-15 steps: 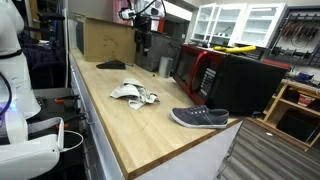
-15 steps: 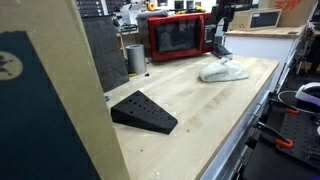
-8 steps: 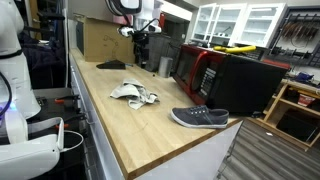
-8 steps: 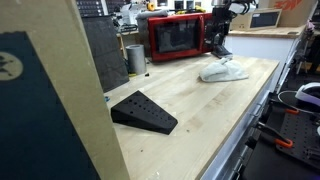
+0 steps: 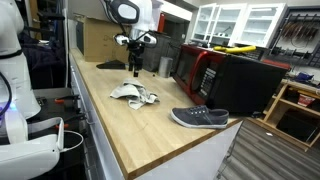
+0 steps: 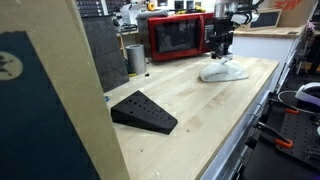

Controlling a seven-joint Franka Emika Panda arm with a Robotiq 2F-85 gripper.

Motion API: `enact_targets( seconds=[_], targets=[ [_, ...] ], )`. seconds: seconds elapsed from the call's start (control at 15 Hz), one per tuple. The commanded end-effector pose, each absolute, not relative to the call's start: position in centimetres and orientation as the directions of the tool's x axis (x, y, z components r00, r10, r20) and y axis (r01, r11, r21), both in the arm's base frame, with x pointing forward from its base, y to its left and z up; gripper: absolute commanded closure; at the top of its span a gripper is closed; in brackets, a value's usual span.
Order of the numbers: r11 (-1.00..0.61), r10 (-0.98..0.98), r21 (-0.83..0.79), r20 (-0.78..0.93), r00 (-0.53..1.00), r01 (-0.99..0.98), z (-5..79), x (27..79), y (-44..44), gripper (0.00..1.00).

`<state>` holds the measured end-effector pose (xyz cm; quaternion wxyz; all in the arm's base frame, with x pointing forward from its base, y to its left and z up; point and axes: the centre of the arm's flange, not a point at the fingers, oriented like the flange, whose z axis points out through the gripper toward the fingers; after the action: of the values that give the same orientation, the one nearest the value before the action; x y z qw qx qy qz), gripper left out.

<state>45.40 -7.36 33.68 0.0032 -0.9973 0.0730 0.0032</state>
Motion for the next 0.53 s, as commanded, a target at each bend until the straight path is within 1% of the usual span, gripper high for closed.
enact_targets(
  seconds=[0.0,0.33,0.47],
  targets=[
    [-0.986,-0.168,-0.009,-0.027,0.985,-0.168,33.26,44.67,-6.85,0.0],
    [-0.989,-0.145,-0.006,-0.026,0.989,-0.145,32.86,44.85,-7.24,0.0],
    [-0.99,-0.138,0.015,0.01,0.99,-0.138,33.4,44.97,-7.33,0.0]
  ],
)
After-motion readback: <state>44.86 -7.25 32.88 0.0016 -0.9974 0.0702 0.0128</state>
